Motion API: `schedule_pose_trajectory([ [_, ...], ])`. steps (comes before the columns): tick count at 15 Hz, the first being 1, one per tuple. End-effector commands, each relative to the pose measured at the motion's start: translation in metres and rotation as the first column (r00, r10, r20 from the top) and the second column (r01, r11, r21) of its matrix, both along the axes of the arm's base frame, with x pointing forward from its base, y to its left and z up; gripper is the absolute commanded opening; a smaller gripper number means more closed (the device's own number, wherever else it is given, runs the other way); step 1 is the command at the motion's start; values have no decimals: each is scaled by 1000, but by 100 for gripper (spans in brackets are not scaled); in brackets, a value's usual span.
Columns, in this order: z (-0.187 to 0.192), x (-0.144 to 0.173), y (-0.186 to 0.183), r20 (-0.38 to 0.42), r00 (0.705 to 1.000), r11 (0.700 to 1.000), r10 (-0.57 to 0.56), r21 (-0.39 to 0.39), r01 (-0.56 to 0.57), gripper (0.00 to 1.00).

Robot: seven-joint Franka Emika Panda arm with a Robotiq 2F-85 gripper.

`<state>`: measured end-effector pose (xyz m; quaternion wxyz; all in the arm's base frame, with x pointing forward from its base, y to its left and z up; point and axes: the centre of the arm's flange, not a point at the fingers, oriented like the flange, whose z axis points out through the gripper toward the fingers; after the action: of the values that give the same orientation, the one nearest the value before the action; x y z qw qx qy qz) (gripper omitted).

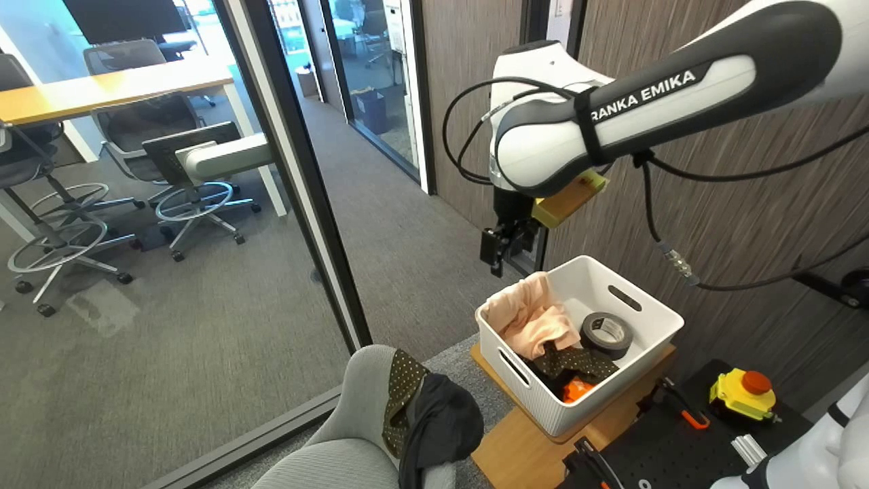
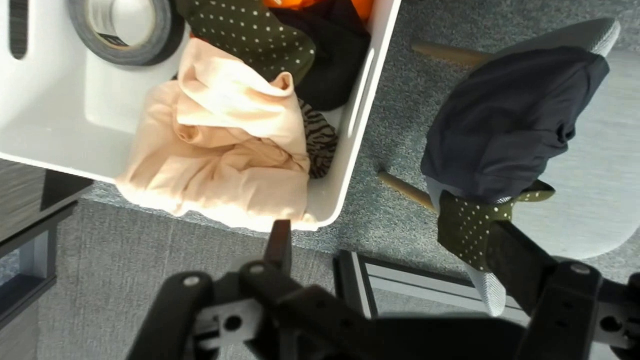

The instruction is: Remove the black clothing from the backrest of the grey chair and place it in the white storage container

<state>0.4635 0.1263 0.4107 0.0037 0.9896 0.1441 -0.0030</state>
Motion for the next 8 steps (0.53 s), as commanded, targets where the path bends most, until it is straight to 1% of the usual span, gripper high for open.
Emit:
schedule_pose_trajectory([
  [1,-36,7,12,10,999,992,34,122,-35,100],
  [3,-60,12,16,8,997,980,74,185,-74,100],
  [6,-96,23,14,-11,994,958,105,269,-98,100],
  [8,-118,33,10,-16,994,950,106,296,-97,100],
])
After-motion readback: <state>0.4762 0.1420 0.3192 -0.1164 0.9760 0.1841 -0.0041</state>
